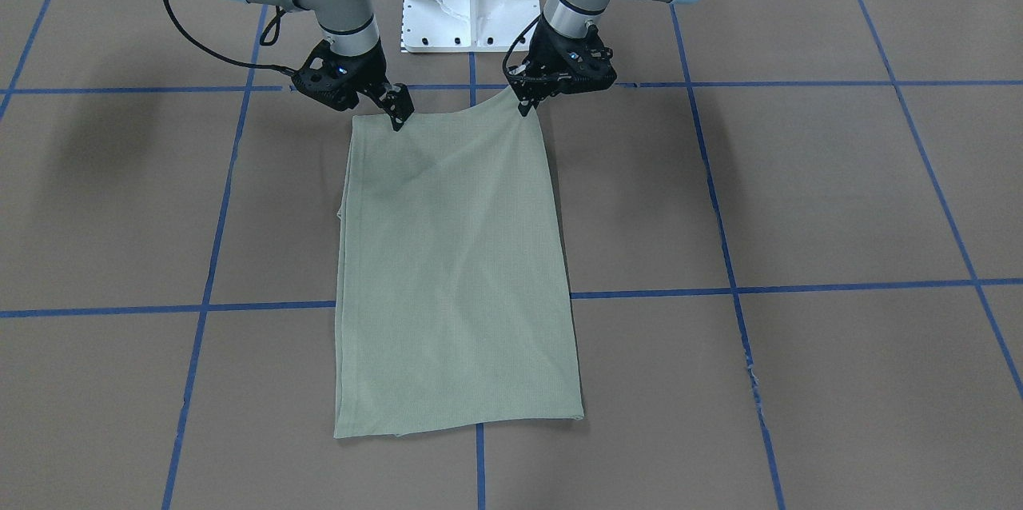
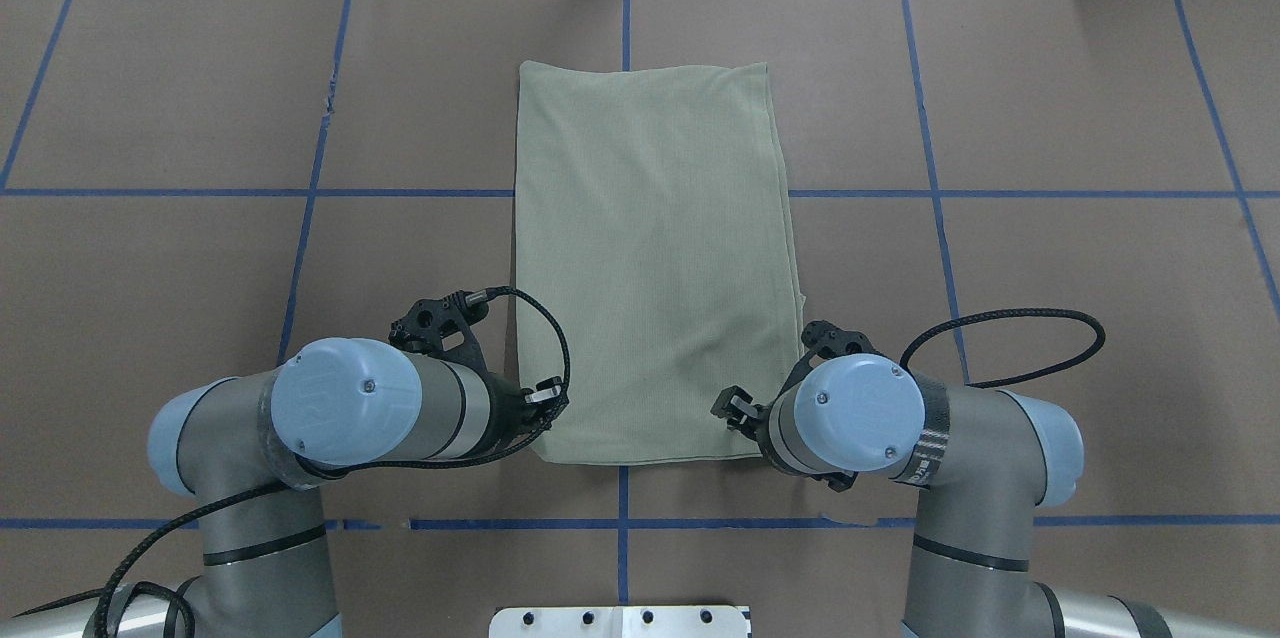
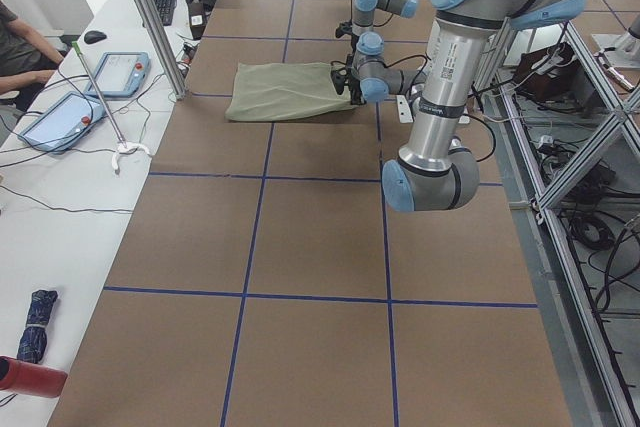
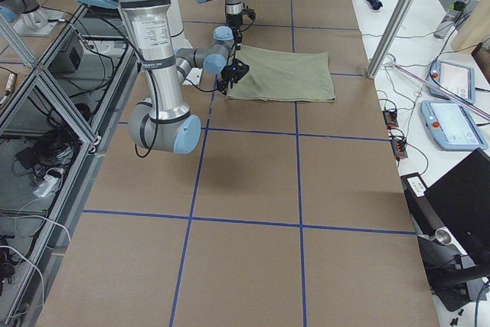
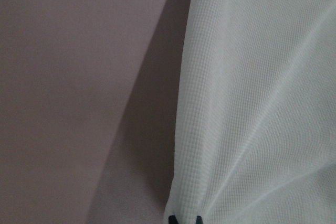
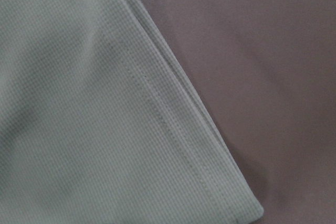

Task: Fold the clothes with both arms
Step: 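Move both grippers to the shirt's near end and grasp its corners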

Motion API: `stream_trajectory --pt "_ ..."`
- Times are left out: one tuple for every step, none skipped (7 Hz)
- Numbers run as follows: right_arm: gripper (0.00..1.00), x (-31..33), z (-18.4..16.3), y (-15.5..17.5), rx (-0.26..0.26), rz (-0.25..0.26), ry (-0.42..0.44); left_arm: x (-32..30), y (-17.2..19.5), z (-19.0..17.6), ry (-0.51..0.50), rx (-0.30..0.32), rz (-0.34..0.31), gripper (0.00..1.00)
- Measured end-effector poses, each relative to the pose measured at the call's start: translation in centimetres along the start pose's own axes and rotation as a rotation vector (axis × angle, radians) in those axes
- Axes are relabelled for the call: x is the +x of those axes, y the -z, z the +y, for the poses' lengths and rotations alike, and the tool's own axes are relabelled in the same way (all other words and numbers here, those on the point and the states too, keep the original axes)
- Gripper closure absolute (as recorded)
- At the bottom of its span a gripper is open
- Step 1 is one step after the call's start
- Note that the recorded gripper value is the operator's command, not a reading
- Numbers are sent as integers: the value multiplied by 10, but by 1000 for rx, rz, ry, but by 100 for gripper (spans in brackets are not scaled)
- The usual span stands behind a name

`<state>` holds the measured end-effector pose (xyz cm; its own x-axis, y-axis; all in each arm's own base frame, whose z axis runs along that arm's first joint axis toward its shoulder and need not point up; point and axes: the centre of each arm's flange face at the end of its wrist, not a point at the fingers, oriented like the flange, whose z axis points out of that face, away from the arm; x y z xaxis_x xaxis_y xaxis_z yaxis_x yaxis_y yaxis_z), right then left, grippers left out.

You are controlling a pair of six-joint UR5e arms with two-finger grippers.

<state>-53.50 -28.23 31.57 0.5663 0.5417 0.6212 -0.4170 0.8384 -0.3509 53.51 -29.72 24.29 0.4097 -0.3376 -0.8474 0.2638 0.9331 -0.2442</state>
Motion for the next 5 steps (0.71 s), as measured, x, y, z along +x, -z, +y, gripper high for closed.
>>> stream_trajectory --pt "0 0 1 -1 0 1 0 -1 -1 0 0 0 -1 100" --pt "0 0 2 -2 -1 3 1 -1 -1 0 0 0 -2 100" --pt "0 -1 3 -4 0 7 2 -1 -2 0 1 1 -3 100" --pt "0 -4 4 -8 1 11 2 -1 -3 -1 1 1 -5 100" --pt "0 -11 6 -12 2 13 2 -2 -3 -1 1 1 -6 100"
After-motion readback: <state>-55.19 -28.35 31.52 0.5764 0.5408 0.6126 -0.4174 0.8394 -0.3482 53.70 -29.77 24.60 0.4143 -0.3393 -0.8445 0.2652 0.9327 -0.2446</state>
